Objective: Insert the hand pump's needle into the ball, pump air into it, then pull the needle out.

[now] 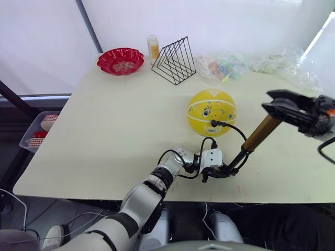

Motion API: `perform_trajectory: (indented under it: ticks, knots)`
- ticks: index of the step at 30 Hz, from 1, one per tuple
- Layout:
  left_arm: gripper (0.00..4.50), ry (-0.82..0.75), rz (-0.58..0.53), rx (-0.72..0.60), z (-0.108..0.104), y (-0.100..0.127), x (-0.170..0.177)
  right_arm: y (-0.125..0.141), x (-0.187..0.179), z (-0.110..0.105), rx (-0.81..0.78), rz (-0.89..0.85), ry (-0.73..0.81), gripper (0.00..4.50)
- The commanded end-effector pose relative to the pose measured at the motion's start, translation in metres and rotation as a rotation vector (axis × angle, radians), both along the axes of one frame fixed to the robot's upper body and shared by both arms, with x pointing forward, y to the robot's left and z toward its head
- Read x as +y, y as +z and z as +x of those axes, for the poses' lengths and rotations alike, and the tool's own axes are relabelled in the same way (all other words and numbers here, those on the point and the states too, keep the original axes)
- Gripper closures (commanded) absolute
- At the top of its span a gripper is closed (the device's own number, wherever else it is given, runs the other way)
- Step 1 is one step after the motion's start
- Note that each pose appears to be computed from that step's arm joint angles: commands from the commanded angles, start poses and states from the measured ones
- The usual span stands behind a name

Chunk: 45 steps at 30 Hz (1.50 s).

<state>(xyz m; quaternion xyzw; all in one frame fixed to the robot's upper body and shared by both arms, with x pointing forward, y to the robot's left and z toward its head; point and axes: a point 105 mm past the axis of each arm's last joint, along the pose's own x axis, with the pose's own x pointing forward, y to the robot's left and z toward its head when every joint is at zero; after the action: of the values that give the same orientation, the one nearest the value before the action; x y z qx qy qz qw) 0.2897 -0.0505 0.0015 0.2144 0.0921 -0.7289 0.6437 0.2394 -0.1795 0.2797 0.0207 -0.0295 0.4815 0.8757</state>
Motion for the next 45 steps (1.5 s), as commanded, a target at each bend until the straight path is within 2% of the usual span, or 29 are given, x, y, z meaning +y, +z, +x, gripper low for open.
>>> perform_trajectory:
  ticks: [1,4,9,16,19,22,25,32,34,37,39,45]
  knots:
    - [3.52,-0.006,0.179,0.112,-0.02,-0.045,0.029,0.043,-0.008,-0.014,-0.188,0.05,-0.031,2.45]
    - [3.52,-0.004,0.178,0.112,-0.019,-0.045,0.029,0.021,-0.006,-0.008,-0.118,0.009,-0.046,2.45]
    - [3.52,-0.004,0.176,0.113,-0.019,-0.044,0.028,-0.048,0.0,0.0,0.066,-0.074,-0.048,2.45]
    - [3.52,0.004,0.175,0.108,-0.018,-0.044,0.028,-0.145,-0.001,0.005,0.228,-0.16,-0.095,2.45]
    - [3.52,0.007,0.178,0.107,-0.017,-0.044,0.03,-0.171,0.005,-0.001,0.257,-0.162,-0.081,2.45]
    - [3.52,0.008,0.18,0.107,-0.018,-0.045,0.031,-0.182,0.007,-0.001,0.246,-0.166,-0.085,2.45]
    - [3.52,0.006,0.181,0.109,-0.018,-0.046,0.031,-0.17,0.01,0.002,0.189,-0.149,-0.07,2.45]
    - [3.52,0.003,0.184,0.113,-0.02,-0.047,0.032,-0.098,0.005,0.003,0.035,-0.044,-0.036,2.45]
    - [3.52,0.003,0.183,0.113,-0.02,-0.047,0.032,-0.073,0.003,0.001,-0.005,-0.024,-0.022,2.45]
    - [3.52,0.003,0.184,0.113,-0.02,-0.047,0.032,-0.017,-0.005,-0.005,-0.108,0.011,-0.006,2.45]
    - [3.52,0.001,0.184,0.114,-0.02,-0.047,0.031,0.004,-0.01,-0.01,-0.136,0.016,-0.009,2.45]
    - [3.52,-0.002,0.18,0.116,-0.021,-0.047,0.03,0.036,-0.012,-0.018,-0.162,0.024,-0.012,2.45]
